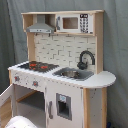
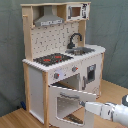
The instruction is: Play with the kitchen
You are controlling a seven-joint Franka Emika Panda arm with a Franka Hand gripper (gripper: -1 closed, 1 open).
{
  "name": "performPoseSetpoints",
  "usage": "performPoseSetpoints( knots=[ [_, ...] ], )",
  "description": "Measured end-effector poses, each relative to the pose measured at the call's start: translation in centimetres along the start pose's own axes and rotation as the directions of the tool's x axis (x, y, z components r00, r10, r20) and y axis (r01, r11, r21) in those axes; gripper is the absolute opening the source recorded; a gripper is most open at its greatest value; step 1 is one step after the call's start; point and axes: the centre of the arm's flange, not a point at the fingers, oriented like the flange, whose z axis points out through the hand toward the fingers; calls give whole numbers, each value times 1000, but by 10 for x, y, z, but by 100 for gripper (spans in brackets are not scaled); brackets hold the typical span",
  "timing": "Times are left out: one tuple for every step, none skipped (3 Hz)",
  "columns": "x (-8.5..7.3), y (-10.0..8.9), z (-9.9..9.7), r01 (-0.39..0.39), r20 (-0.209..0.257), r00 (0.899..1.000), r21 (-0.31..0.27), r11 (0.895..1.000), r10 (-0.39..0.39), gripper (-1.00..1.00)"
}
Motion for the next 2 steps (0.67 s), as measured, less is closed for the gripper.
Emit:
performPoseSetpoints(
  knots=[
    [-4,-14,1,-82,23,996,3,997,82,100],
    [-8,-34,3,-161,52,986,7,987,160,100]
  ],
)
